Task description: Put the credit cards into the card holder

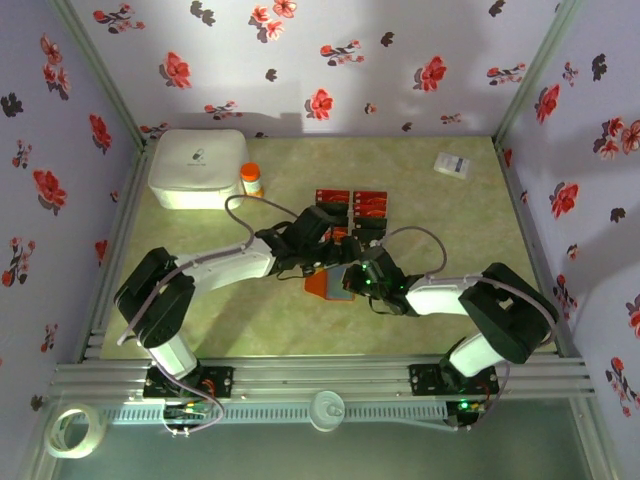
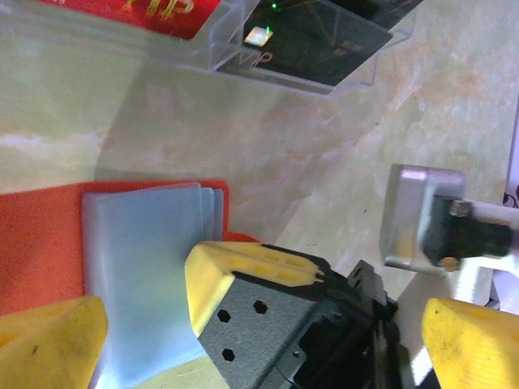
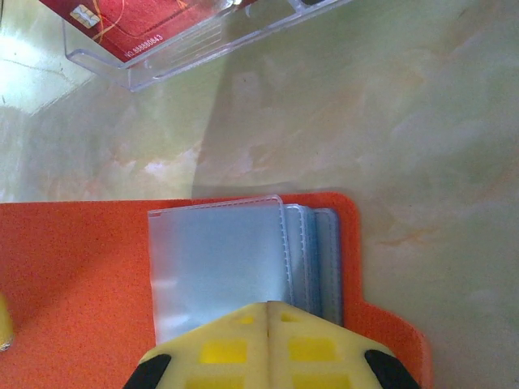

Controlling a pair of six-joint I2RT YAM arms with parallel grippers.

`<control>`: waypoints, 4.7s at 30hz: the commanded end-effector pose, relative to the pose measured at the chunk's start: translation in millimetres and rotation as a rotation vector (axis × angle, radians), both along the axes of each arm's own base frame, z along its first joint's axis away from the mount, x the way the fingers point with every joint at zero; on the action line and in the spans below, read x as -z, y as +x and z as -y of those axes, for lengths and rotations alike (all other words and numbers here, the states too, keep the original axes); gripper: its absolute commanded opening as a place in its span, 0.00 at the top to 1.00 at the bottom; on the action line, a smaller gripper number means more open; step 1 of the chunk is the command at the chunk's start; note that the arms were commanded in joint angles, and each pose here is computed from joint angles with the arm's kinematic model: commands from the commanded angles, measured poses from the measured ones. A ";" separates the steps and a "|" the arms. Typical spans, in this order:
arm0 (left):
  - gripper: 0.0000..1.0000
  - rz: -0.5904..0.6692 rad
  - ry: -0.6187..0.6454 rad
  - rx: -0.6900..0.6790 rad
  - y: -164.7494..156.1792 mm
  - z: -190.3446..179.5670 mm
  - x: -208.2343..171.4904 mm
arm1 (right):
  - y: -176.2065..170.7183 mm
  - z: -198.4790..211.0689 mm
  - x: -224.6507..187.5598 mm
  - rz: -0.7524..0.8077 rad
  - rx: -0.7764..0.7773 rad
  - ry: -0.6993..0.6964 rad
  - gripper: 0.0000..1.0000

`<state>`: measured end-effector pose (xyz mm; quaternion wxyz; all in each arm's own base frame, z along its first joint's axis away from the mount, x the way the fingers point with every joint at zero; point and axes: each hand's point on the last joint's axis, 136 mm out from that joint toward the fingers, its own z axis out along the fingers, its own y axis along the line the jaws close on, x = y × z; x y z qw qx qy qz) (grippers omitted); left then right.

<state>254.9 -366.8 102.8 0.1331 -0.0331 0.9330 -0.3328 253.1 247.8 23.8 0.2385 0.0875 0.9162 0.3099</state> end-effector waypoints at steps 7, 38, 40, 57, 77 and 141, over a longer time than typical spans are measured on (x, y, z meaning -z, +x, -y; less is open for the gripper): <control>0.00 -0.037 -0.019 -0.057 -2.1 -28.9 31.7 | -14.8 17.3 23.7 -0.066 0.013 -0.060 1.00; 0.02 0.177 0.267 0.206 -6.6 -69.1 61.8 | -5.1 14.6 6.9 -0.060 0.030 -0.007 1.00; 0.02 0.183 0.285 0.225 -7.5 -69.6 64.7 | -3.3 13.5 5.1 -0.058 0.028 -0.004 1.00; 0.03 0.212 0.423 0.323 -12.7 -71.2 85.8 | 17.0 9.3 -10.4 -0.049 0.015 0.016 1.00; 0.00 0.235 0.387 0.307 -7.3 -62.1 79.6 | 11.8 -1.7 9.5 -0.119 -0.036 0.061 1.00; 0.05 0.231 0.298 0.281 -8.6 -51.1 77.7 | 19.6 -3.2 -2.9 -0.104 -0.099 -0.022 1.00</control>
